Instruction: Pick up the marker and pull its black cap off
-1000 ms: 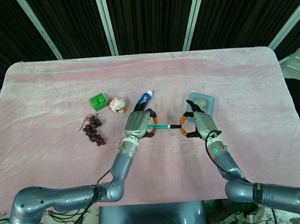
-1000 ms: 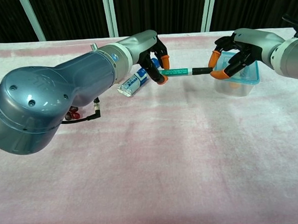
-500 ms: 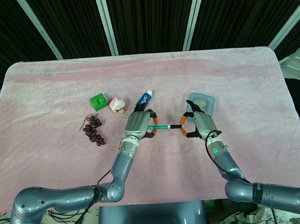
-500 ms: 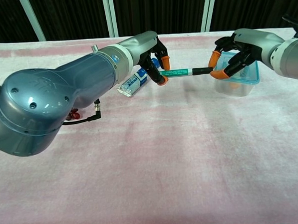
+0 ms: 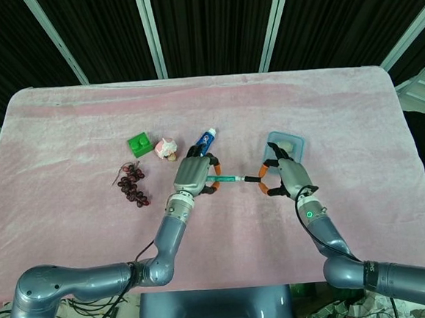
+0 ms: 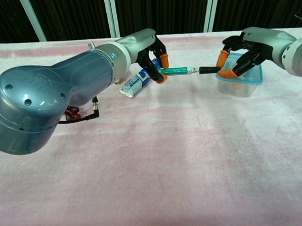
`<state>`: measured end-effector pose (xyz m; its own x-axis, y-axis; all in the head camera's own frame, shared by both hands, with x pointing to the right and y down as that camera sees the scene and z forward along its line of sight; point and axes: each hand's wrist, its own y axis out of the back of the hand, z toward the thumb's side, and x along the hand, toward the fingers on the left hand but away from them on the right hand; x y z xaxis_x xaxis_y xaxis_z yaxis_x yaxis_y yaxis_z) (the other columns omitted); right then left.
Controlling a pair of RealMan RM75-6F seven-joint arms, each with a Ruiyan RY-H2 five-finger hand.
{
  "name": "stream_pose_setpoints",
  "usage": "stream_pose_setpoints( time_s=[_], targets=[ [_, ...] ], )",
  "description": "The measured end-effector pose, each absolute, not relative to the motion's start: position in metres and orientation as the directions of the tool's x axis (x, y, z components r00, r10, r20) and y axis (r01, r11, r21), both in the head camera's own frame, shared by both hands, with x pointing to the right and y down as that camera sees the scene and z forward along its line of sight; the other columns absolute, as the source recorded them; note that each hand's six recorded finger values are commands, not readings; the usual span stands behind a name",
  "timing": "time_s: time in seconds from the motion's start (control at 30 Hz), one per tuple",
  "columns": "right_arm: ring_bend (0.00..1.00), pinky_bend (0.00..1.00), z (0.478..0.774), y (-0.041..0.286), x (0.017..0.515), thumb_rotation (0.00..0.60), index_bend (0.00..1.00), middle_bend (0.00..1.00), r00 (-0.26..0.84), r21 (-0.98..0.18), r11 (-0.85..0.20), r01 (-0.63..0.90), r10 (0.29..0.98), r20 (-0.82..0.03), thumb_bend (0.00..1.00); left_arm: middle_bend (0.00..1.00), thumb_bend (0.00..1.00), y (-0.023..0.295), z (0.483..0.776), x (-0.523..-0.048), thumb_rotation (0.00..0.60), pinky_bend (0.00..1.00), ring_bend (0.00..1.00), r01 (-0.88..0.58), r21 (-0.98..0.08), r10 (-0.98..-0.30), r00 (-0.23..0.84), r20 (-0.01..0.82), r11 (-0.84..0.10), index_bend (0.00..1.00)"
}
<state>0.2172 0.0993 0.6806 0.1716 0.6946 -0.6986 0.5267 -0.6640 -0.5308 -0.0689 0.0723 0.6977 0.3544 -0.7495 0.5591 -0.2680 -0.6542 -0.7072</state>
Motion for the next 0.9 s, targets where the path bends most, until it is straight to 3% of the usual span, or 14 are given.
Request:
stream_pose_setpoints(
  time_s=[0.53,0.9],
  targets=[
    [0.04,0.15,0.675,0.105,0.243,0.600,0.68,0.00,0.148,-0.538,-0.660,0.524,0.692,-0.706,0.34,0.36,0.64,0.081,0.700,-0.084,0.600,0.05,0.05,-0.209,-0.719,-0.733,0.375,0.568,-0.663,0.79],
    [0.03,0.15,0.695,0.126,0.257,0.600,0.68,0.00,0.114,-0.541,-0.683,0.491,0.666,-0.737,0.33,0.35,0.62,0.093,0.722,-0.105,0.600,0.04,0.05,-0.158,-0.717,-0.718,0.346,0.604,-0.679,0.77]
  ],
)
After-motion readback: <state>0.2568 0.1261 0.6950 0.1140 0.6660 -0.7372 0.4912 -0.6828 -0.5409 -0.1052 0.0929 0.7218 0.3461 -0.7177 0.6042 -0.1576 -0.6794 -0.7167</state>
